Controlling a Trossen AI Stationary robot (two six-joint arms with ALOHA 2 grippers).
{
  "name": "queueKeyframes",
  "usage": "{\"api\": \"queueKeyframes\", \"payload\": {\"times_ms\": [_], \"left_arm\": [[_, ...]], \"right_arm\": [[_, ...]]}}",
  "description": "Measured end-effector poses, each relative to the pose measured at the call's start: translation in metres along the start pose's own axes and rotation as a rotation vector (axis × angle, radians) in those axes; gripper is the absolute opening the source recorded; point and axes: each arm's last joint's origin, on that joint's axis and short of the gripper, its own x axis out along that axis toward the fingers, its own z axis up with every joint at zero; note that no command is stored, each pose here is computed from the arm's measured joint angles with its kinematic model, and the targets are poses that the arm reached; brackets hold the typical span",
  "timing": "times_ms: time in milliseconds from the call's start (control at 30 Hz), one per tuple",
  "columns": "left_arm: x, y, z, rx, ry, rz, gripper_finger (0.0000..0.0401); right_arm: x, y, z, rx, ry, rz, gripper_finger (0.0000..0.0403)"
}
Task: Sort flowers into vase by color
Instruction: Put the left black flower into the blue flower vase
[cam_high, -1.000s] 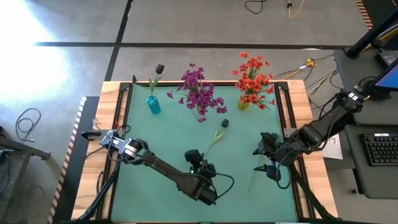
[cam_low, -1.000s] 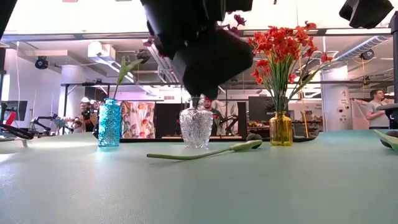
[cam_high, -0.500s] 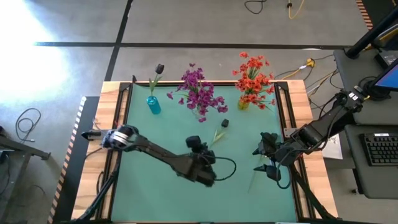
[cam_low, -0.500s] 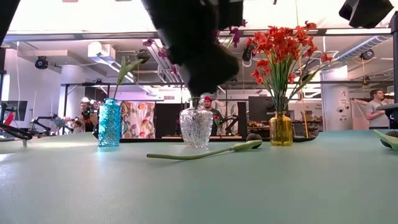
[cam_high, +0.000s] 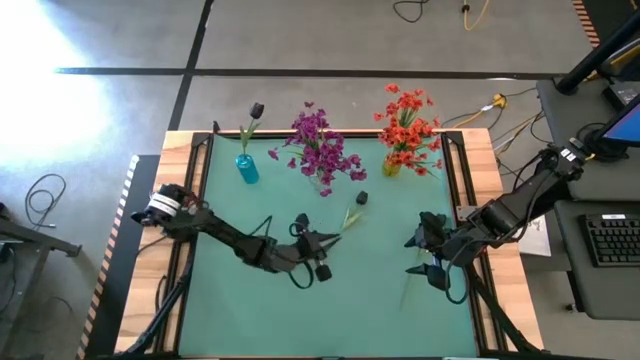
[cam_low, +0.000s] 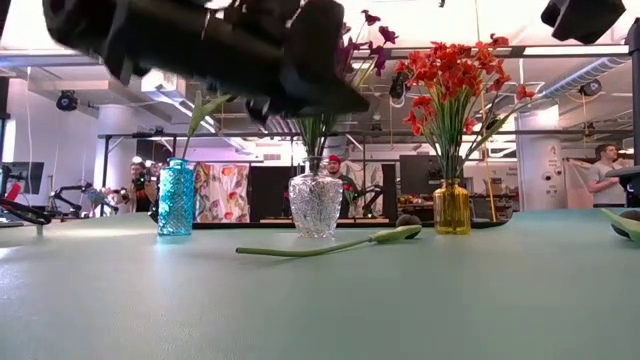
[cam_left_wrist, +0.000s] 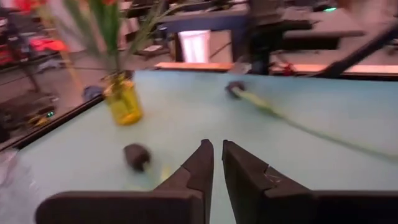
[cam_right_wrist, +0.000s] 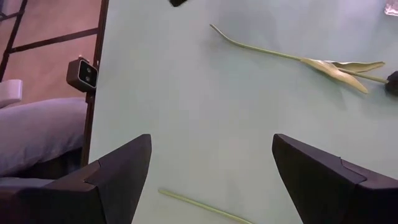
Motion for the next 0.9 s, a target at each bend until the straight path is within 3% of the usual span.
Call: {"api": "queueKeyframes", "payload": {"times_ms": [267,567,900], "left_arm": [[0.021,0.001,-0.031,0.004,0.043,0.121,0.0095],[0.053,-0.013,-0.069,0.014,0.115,0.149,0.02],[0.072,0.01,-0.094,-0.127,0.174,0.199,0.0197]], "right_arm": [[0.0,0.0,0.0,-0.012,-0.01,-0.014,0.0325],[0.0,-0.002,0.002,-0.005,-0.066,-0.076,0.0325],[-0.001,-0.003,0.007,0.069,-0.16,-0.141,0.0325]]}}
